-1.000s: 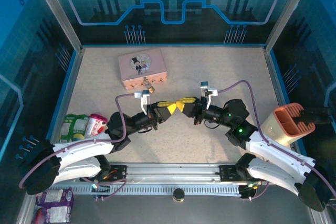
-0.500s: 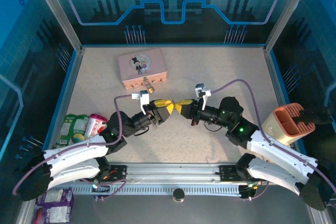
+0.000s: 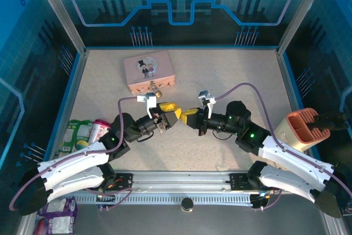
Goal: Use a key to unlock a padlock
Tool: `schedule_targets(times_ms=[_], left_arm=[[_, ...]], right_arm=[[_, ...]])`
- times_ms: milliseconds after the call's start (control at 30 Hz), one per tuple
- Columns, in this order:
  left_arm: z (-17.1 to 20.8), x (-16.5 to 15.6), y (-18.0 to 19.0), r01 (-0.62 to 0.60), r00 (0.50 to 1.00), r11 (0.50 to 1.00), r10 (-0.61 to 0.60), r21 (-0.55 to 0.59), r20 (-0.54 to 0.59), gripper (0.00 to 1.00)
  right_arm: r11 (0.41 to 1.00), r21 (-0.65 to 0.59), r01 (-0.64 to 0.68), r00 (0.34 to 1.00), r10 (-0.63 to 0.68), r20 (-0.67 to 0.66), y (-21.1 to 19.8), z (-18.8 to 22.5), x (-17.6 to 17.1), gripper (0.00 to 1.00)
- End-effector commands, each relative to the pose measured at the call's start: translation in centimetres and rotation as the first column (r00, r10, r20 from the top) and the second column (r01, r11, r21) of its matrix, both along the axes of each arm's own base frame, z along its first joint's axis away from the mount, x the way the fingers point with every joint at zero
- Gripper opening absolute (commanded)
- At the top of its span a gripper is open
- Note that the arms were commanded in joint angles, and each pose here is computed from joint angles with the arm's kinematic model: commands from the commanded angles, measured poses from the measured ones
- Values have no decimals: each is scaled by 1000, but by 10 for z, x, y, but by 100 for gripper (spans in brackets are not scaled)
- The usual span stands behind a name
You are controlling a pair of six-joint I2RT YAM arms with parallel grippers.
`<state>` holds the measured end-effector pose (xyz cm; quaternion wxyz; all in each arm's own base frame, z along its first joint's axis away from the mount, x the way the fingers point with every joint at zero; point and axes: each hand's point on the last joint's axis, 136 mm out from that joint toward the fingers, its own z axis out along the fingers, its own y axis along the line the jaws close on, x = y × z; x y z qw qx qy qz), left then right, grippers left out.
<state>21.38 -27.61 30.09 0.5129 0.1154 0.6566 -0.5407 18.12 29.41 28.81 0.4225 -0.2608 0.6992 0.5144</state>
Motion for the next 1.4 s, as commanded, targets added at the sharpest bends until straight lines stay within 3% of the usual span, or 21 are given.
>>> schedule_targets(times_ms=[0, 300, 500, 633, 800, 1367], left_arm=[[12, -4, -6, 38, 999, 999, -38, 9, 30, 38], [14, -1, -3, 16, 1000, 1000, -16, 1, 3, 0], [15, 7, -1, -14, 998, 996, 9, -89, -62, 0], [16, 13, 4, -47, 996, 978, 29, -204, -88, 0], [18, 18, 13, -89, 993, 961, 63, -262, -104, 0], [23, 19, 21, -121, 990, 944, 92, -307, -108, 0]], right_arm=[[1000, 2, -28, 999, 28, 32, 5, 11, -4, 0], [1000, 3, 5, 1000, -5, 1, 5, 12, 2, 0], [996, 76, 45, 998, -41, -48, 6, 16, 11, 2], [984, 177, 23, 996, -8, -85, 8, 23, 11, 21], [977, 211, 8, 995, 13, -95, 11, 23, 11, 34], [961, 277, 9, 991, 29, -134, 17, 15, 15, 34]])
